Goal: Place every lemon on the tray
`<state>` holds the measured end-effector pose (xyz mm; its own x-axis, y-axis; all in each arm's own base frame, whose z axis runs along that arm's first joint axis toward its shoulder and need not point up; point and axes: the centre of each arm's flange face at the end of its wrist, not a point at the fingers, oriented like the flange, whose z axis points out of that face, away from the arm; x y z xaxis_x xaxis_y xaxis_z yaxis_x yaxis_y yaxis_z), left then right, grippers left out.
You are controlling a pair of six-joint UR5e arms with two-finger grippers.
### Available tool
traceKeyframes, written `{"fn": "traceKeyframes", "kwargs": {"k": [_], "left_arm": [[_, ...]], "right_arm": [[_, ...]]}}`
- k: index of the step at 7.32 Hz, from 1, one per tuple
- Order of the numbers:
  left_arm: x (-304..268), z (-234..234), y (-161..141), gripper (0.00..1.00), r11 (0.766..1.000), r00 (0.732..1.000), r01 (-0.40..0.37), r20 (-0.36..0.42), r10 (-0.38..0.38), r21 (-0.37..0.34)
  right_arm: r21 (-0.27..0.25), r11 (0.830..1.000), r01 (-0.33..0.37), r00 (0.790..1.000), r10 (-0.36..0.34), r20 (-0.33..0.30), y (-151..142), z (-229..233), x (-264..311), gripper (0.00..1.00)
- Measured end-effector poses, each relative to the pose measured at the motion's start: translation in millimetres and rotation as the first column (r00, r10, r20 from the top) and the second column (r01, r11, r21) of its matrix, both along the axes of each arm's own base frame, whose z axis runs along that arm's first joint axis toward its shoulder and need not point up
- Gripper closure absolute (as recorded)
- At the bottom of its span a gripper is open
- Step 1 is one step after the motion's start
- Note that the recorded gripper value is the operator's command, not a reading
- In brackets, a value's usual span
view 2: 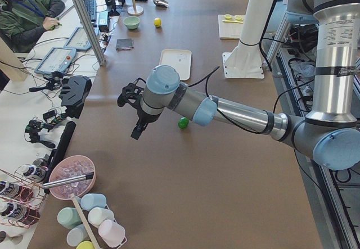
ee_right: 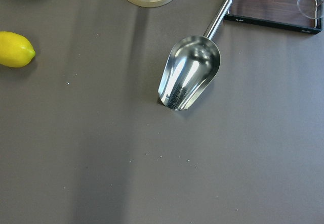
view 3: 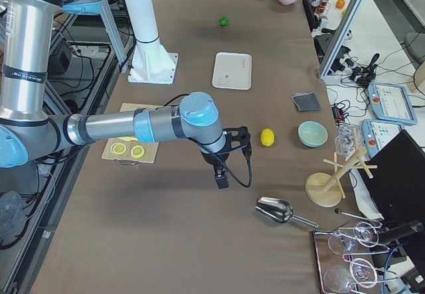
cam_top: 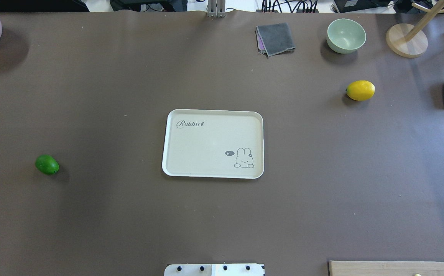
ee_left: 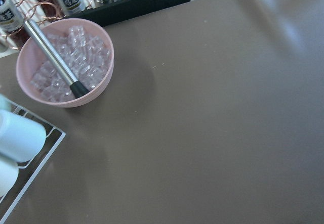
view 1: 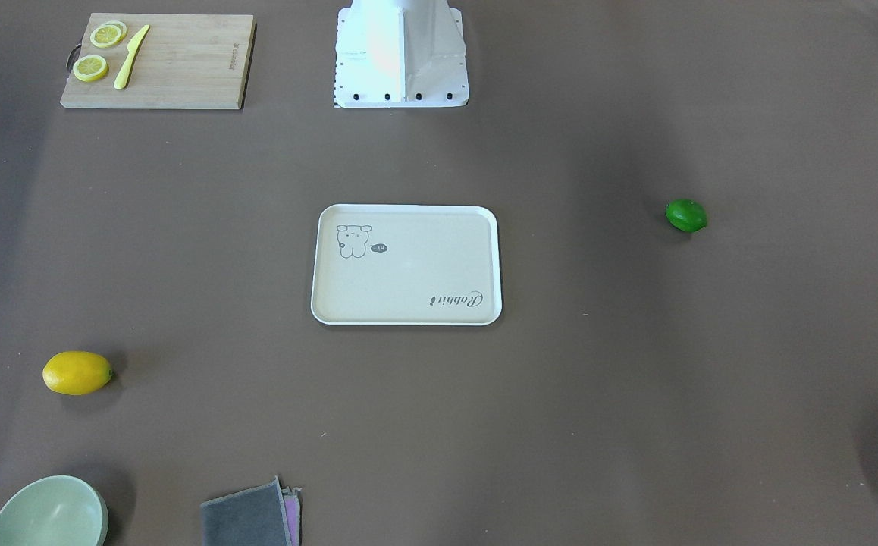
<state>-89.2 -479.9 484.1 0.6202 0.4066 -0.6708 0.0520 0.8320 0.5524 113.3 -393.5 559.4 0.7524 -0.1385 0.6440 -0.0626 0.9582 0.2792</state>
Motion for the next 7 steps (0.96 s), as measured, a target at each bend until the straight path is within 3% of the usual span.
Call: {"fn": "traceKeyframes", "kwargs": {"k": [1,2,4,7], "left_arm": [[8.6,-0.3,-2.0,0.02,1.000,1.000,-0.007,-0.016,0.006,-0.004],[35.8,4.4,-7.6,0.02,0.998,0.999,-0.025,-0.043,0.022,-0.066],[104.4,15.3,-8.9,0.02,0.977,0.998,-0.027,-0.057,0.016,-0.212],[213.7,35.2,30.9,0.02,0.945,0.997,-0.025,-0.073,0.001,-0.327]], "right_arm": [[0.007,1.000,0.001,1.000,-0.001,0.002,0.6,1.7,-0.9,0.00],[-0.007,1.000,-0.003,1.000,0.003,0.009,0.4,3.4,-5.2,0.00],[-0.096,0.995,-0.039,0.998,0.043,0.042,-9.6,0.4,-42.6,0.00],[-0.140,0.988,-0.058,0.996,0.067,0.062,-14.7,-3.7,-79.2,0.00]]}}
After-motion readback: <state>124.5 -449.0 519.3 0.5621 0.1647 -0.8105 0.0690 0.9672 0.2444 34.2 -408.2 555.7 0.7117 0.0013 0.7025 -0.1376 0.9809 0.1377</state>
